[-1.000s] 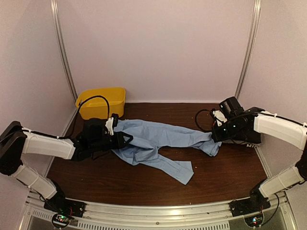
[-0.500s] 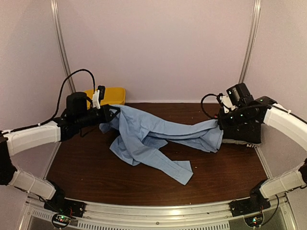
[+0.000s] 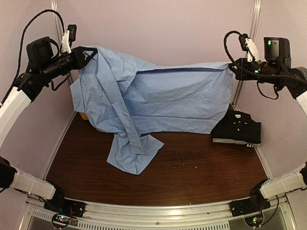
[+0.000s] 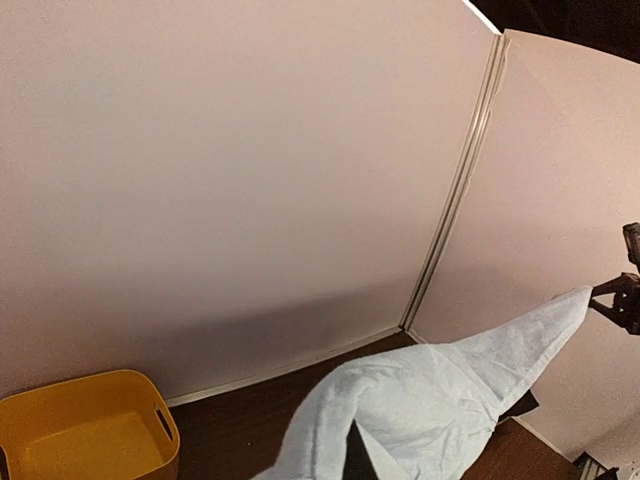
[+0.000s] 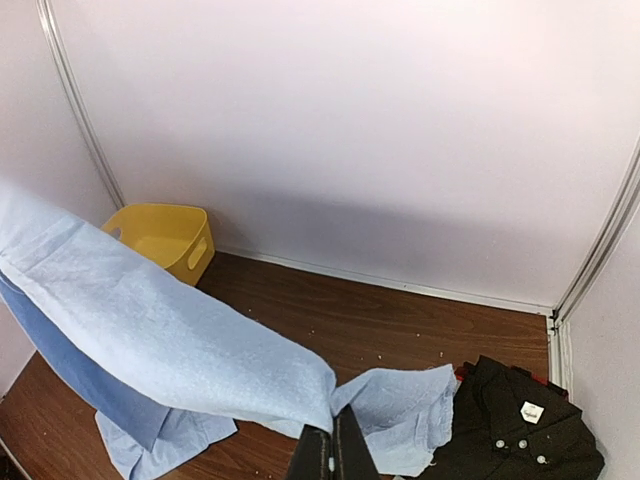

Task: Fold and stack the long sleeve shirts
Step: Pick up the crumpled shirt from the center of the board, then flatten out the crumpled shirt at the center of the board.

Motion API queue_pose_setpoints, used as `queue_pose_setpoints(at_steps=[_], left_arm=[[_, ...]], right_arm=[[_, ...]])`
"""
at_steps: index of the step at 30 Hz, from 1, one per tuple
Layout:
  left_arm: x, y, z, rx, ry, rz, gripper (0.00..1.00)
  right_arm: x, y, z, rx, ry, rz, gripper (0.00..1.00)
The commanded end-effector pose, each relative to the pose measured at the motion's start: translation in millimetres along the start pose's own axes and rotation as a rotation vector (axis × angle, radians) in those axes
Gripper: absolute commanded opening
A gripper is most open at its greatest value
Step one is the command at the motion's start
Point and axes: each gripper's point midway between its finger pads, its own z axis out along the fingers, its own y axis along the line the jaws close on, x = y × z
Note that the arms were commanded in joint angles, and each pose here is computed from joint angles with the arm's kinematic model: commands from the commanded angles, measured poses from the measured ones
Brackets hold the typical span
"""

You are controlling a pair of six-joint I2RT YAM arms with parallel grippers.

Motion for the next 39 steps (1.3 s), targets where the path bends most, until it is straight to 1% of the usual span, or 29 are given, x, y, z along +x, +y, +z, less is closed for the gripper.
queue_pose_setpoints(at_steps=[1,3,7,12,15,20,24,28,31,36,39], left_arm=[[-2.0,9.9,-1.9,-0.036,0.038,0.025,0.0],[-5.7,8.4,-3.3,-0.03,0.035,0.021,0.0],[-4.2,-1.8,-0.5,0.038,0.032,-0.01,0.0],[2.2,-4.9,15.6,0.1,0.037,-0.049,0.0],[2.5,2.6,29.8,0.083,0.048,-0.051,0.0],[-16.0,10.7,48.7,0.056,0.046,-0.033,0.0],[-35.3,-7.0,44.5,0.127,0.037,-0.036,0.0],[-49.1,-28.1,10.8,0.165,0.014,-0.025,0.0],[-63.2,-45.7,-25.1,0.178,-0.014,-0.007,0.0],[-78.1,-83.8,-98.0,0.242,-0.069,-0.011,0.0],[-81.1,-106.8,-144.8,0.292,-0.11,-0.028,0.0]], right_arm=[[-23.2,1.6,-19.3,-0.006,-0.072,0.002,0.0],[-26.5,5.7,-21.9,-0.031,-0.084,0.001,0.0],[-17.7,15.1,-12.1,-0.082,-0.05,-0.007,0.0],[-18.5,13.7,-0.9,-0.067,-0.053,0.015,0.0],[-21.7,10.6,9.3,-0.039,-0.042,0.035,0.0],[-35.4,2.6,22.9,0.02,-0.047,0.053,0.0],[-57.5,18.4,8.9,-0.07,-0.083,0.064,0.0],[-59.3,43.6,-19.5,-0.232,-0.085,0.076,0.0],[-54.2,65.4,-46.9,-0.377,-0.075,0.086,0.0],[-53.2,98.6,-121.1,-0.646,-0.118,0.106,0.0],[-52.6,109.0,-173.6,-0.776,-0.178,0.117,0.0]])
